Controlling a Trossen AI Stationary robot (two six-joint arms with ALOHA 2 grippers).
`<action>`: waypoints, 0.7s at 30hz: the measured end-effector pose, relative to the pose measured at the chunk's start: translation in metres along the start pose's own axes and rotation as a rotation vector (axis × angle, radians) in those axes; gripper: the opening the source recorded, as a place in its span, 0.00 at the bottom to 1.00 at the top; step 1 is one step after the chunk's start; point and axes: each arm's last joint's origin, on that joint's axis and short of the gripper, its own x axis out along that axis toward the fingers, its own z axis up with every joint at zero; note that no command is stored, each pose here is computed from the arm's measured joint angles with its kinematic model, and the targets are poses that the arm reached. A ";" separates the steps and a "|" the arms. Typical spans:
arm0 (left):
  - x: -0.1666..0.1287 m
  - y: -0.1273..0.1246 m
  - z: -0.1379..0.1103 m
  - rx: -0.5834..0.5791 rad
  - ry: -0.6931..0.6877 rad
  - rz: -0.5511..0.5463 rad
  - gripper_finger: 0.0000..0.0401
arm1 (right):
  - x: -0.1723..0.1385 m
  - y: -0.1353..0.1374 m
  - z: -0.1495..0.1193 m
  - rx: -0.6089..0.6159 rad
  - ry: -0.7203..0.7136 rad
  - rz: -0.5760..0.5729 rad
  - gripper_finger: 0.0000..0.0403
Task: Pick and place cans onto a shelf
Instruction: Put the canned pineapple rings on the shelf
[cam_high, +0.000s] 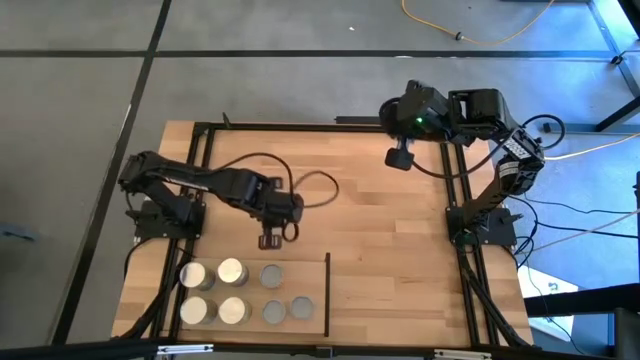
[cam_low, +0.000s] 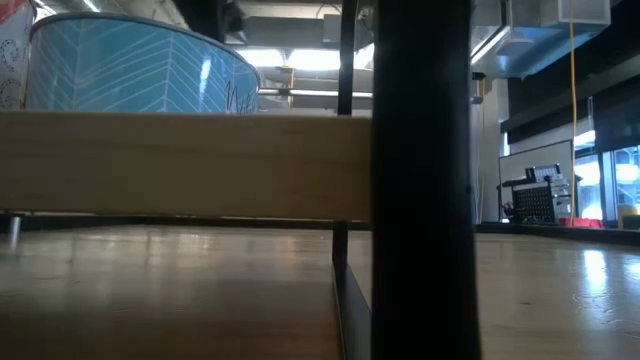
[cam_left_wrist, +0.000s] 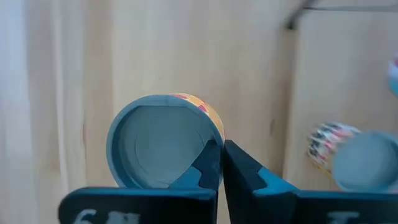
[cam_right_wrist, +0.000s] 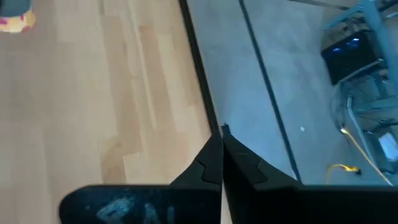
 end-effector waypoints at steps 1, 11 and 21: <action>-0.001 -0.005 0.003 0.060 -0.004 -0.013 0.00 | 0.000 0.000 0.000 -0.001 -0.002 0.012 0.01; 0.012 -0.062 0.018 0.506 -0.001 -0.160 0.00 | 0.000 0.003 0.001 0.000 -0.019 0.103 0.01; 0.025 -0.108 0.027 0.530 -0.145 -0.277 0.00 | -0.001 0.004 0.004 -0.018 -0.061 0.165 0.01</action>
